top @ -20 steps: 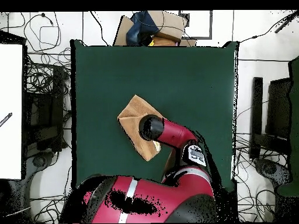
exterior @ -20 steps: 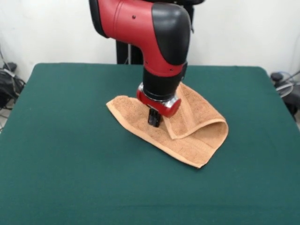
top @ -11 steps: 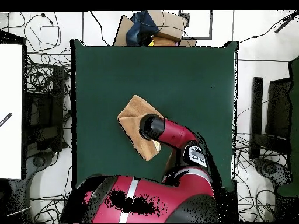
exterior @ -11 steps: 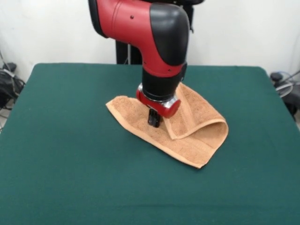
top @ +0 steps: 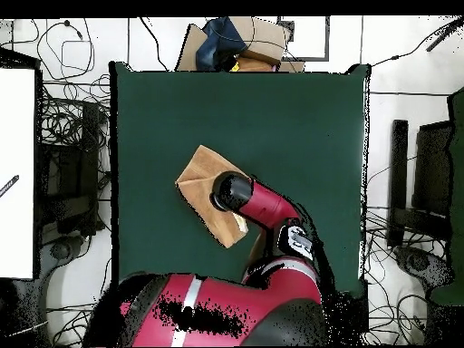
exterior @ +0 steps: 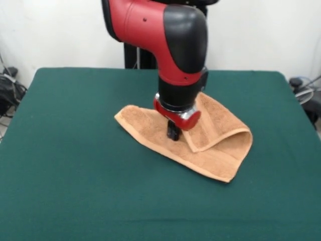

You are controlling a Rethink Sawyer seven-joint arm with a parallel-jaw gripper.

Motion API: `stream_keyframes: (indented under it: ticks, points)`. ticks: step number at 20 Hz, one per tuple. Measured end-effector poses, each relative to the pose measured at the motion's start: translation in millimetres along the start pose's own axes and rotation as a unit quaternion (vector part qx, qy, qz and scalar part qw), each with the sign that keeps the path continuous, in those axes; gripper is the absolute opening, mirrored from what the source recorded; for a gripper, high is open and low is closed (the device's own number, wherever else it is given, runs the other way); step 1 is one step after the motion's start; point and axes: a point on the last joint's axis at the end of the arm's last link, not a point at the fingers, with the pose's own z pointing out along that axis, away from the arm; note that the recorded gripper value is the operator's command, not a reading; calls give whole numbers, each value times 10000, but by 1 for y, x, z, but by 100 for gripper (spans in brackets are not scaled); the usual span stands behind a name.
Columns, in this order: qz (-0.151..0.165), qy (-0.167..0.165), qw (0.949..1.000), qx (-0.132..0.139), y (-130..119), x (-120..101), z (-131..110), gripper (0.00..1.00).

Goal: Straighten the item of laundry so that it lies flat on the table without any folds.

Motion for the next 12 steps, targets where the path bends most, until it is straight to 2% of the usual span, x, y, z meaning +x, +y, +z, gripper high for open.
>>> stream_keyframes:
  ticks: [5, 12]
  points:
    - [173, 38, 9997, -143, 35, 18, -4, 0]
    - [361, 88, 9990, -266, 59, 30, -7, 0]
